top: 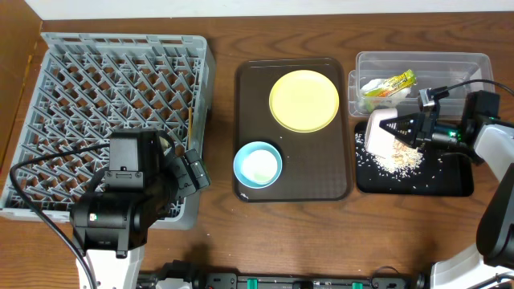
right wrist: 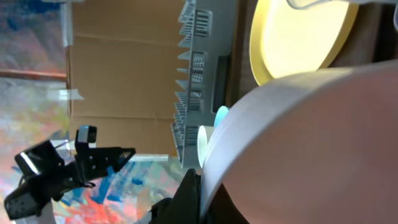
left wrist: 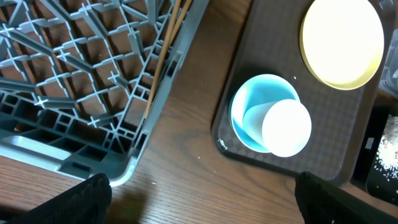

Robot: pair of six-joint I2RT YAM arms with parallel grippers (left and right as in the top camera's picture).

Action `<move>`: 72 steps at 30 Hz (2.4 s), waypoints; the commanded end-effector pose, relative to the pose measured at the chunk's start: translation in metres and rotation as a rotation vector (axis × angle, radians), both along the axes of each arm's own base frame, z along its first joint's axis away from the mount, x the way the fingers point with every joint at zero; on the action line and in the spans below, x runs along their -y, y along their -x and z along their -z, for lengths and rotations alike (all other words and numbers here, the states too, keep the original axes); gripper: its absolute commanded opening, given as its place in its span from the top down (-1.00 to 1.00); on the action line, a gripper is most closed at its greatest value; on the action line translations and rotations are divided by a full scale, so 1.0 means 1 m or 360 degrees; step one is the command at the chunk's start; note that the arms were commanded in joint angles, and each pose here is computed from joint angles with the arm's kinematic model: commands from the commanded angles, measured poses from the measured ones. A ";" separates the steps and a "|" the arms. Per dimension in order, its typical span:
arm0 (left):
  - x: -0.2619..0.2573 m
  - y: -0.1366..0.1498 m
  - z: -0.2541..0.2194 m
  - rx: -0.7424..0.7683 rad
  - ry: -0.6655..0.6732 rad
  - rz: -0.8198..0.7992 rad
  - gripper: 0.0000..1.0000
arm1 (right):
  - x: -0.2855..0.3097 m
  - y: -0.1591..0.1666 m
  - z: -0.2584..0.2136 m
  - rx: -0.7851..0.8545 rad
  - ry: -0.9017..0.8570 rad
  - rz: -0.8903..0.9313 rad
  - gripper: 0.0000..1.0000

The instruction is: Sort waste into correct bins and load items into the dishwasher

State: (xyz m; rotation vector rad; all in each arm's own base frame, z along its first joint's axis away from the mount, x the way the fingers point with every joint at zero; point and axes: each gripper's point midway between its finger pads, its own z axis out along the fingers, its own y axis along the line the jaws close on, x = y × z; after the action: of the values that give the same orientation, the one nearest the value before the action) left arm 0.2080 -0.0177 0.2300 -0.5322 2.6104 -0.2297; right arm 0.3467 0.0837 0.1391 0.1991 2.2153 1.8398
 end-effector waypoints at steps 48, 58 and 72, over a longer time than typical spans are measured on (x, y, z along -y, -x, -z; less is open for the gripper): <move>0.005 0.000 -0.005 0.0007 0.0053 0.0005 -0.98 | -0.218 0.058 -0.007 0.0620 0.1435 -0.0531 -0.10; 0.007 -0.001 -0.006 0.0016 0.0074 0.0017 -0.99 | -0.238 0.068 0.059 0.0463 0.1507 -0.0707 0.17; 0.007 -0.004 -0.008 0.0038 0.0075 0.0016 -0.98 | -0.235 0.055 0.050 0.0491 0.1518 -0.0643 0.98</move>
State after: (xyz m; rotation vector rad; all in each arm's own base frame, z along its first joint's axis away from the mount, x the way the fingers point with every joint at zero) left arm 0.2078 -0.0261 0.2306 -0.5210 2.6182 -0.2947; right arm 0.2812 0.3162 0.0635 -0.7163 2.7736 0.6315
